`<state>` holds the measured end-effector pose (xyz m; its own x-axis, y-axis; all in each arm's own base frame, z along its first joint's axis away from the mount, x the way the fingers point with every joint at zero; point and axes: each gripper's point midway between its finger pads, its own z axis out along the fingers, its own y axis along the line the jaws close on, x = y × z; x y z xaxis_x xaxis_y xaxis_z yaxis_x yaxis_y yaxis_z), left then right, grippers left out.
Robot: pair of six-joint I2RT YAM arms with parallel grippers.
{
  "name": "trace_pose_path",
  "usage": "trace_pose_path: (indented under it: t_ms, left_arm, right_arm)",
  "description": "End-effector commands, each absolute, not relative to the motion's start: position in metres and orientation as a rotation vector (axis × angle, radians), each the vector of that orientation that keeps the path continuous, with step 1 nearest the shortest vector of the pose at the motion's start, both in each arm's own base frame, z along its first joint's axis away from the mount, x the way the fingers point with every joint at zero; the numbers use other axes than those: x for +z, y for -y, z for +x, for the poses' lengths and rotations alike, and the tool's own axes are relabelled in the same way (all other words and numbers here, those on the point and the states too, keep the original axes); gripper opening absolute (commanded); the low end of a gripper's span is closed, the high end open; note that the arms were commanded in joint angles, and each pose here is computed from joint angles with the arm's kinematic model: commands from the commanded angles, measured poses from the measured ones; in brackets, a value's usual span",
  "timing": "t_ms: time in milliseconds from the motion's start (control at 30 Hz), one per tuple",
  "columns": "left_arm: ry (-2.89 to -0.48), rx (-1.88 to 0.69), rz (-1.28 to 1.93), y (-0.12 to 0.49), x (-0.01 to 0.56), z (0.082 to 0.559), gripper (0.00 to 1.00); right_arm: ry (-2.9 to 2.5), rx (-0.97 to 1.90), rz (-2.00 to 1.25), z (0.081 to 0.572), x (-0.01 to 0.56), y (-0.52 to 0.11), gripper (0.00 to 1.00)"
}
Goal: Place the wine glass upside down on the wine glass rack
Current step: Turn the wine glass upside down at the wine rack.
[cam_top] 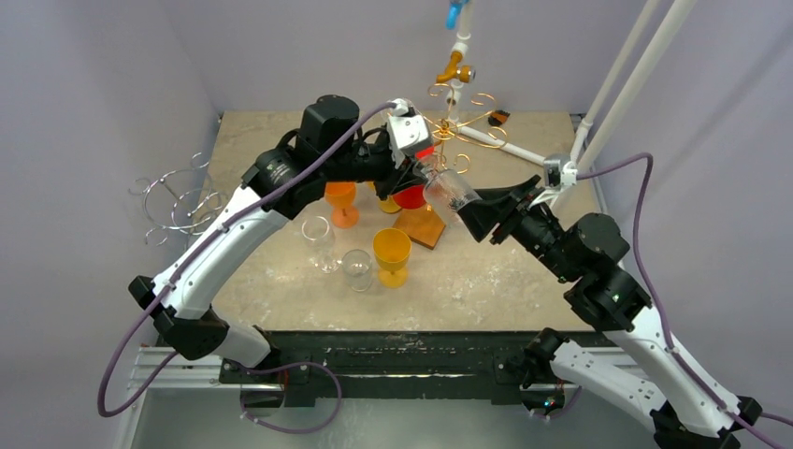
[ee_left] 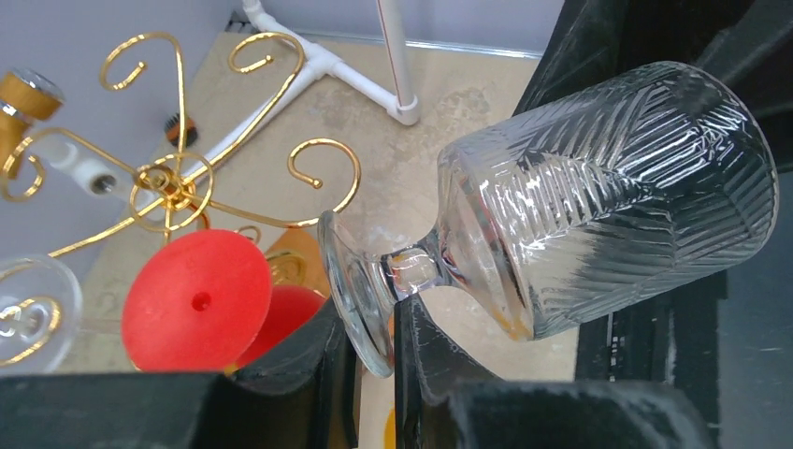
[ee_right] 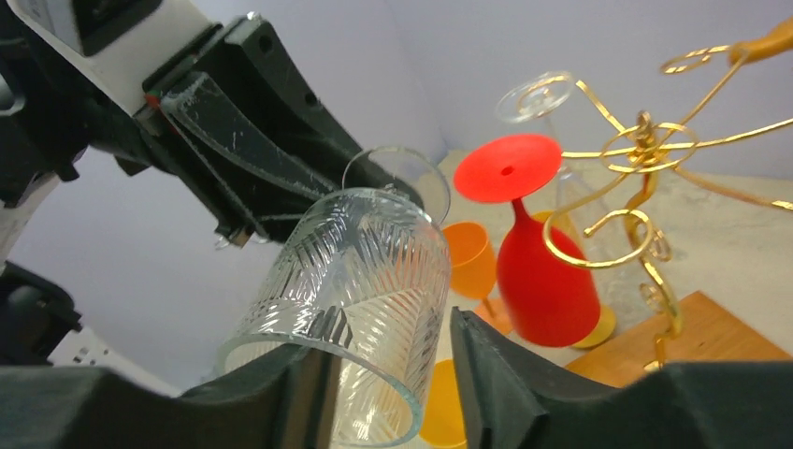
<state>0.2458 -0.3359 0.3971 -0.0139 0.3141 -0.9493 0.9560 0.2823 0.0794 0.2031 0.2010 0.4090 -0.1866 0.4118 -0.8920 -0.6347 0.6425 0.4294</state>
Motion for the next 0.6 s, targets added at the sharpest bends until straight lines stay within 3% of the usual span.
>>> trace_pose_path:
  t_ms: [0, 133, 200, 567]
  left_arm:
    - [-1.239, -0.626, 1.366, 0.328, 0.435, 0.238, 0.0]
    - [-1.124, -0.4, 1.422, 0.31, 0.443, 0.25, 0.0]
    - [-1.07, -0.306, 1.442, 0.303, 0.447, 0.255, 0.0]
    - [-0.697, -0.098, 1.475, 0.291, 0.483, 0.234, 0.0]
  right_arm:
    - [-1.524, 1.059, -0.282, 0.181, 0.416, -0.214, 0.59]
    - [-1.623, 1.042, -0.406, 0.164, 0.399, -0.214, 0.8]
    - [-1.682, 1.03, -0.489, 0.155, 0.392, -0.215, 0.97]
    - [-1.697, 1.046, -0.683, 0.147, 0.419, -0.23, 0.99]
